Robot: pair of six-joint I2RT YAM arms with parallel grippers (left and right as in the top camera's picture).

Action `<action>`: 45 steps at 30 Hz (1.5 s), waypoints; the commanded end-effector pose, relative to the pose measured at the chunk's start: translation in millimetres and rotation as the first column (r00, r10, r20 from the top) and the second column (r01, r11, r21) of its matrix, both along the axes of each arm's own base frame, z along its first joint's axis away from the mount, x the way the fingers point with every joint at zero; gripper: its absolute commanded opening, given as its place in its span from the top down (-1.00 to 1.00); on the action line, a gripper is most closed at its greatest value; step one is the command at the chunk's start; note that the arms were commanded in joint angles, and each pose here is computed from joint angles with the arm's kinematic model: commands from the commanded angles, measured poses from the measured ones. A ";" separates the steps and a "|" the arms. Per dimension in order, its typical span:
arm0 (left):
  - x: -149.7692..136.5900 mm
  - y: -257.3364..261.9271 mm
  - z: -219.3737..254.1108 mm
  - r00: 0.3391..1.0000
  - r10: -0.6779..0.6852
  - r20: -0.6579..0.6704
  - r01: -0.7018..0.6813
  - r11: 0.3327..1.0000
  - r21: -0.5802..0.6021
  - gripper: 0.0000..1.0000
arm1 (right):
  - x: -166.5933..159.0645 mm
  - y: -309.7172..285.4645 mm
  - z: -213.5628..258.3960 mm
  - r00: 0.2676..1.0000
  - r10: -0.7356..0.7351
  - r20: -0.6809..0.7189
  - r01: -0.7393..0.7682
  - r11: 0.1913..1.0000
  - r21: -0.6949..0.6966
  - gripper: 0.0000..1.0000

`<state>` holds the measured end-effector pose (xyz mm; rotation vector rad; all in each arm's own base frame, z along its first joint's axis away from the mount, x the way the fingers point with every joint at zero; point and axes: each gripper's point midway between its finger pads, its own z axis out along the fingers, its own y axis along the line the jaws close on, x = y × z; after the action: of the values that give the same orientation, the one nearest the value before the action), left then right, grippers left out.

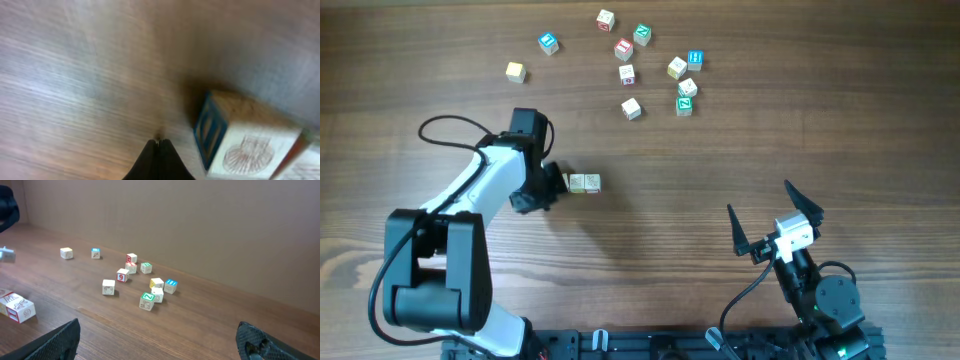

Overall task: Form a horizontal line
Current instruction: 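Open the left gripper and lift it off the placed block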

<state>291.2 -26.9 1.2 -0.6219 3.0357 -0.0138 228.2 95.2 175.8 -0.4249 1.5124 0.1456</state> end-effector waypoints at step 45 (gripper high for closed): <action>43.3 -12.3 1.9 0.986 0.030 0.166 -0.014 0.996 -0.092 0.91 | -0.5 0.7 1.4 1.000 0.005 0.007 -0.005 1.000 0.001 -0.99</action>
<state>335.8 -37.0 6.6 -0.6209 2.8634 -0.1770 228.2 95.2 175.8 -0.4249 1.5124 0.1456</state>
